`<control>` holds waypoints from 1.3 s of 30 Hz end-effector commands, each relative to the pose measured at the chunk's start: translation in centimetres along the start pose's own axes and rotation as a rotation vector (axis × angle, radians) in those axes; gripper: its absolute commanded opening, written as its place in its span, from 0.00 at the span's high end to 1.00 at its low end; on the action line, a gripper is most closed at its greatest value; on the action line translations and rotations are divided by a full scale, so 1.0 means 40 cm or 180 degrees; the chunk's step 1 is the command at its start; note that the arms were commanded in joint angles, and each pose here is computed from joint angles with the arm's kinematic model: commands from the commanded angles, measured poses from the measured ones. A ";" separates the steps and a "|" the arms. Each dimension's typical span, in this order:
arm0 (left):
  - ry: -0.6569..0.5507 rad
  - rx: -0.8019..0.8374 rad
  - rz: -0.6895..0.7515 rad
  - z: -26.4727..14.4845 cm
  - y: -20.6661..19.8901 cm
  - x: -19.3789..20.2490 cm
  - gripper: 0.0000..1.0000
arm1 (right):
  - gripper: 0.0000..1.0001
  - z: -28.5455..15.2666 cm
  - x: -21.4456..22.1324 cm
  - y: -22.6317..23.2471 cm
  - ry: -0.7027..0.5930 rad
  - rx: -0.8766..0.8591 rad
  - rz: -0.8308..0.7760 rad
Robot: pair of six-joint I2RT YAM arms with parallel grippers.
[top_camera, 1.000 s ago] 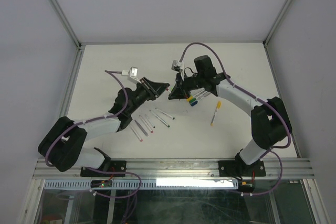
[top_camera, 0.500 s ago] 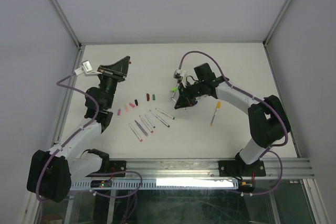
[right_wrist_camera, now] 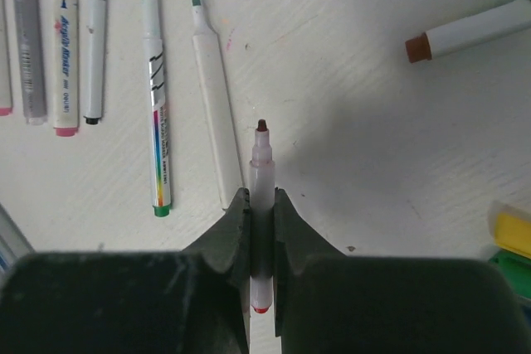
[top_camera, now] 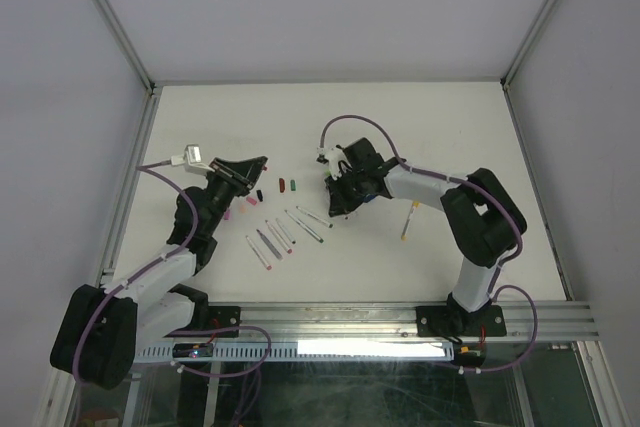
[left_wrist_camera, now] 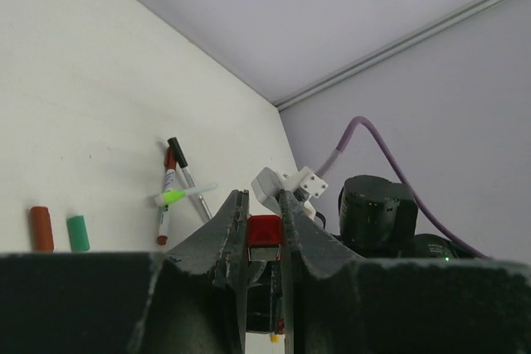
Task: Open the pen caps
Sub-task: Place the pen at the center of the board.
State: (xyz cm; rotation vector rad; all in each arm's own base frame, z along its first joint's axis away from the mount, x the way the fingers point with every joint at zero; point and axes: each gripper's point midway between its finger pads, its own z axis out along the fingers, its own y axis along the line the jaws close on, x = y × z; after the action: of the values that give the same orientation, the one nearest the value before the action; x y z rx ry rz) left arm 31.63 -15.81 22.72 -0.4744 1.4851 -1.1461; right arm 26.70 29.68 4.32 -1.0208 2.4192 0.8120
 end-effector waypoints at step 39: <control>0.0919 -0.0832 -0.0181 0.048 0.096 0.210 1.00 | 0.62 -0.107 -0.143 0.046 -0.0505 -0.0147 -0.0299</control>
State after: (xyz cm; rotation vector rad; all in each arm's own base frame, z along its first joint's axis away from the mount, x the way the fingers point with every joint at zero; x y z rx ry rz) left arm 30.89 -20.60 13.66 -0.5700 1.9168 -1.1463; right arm 27.69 30.71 6.53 -1.0075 2.3735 0.8177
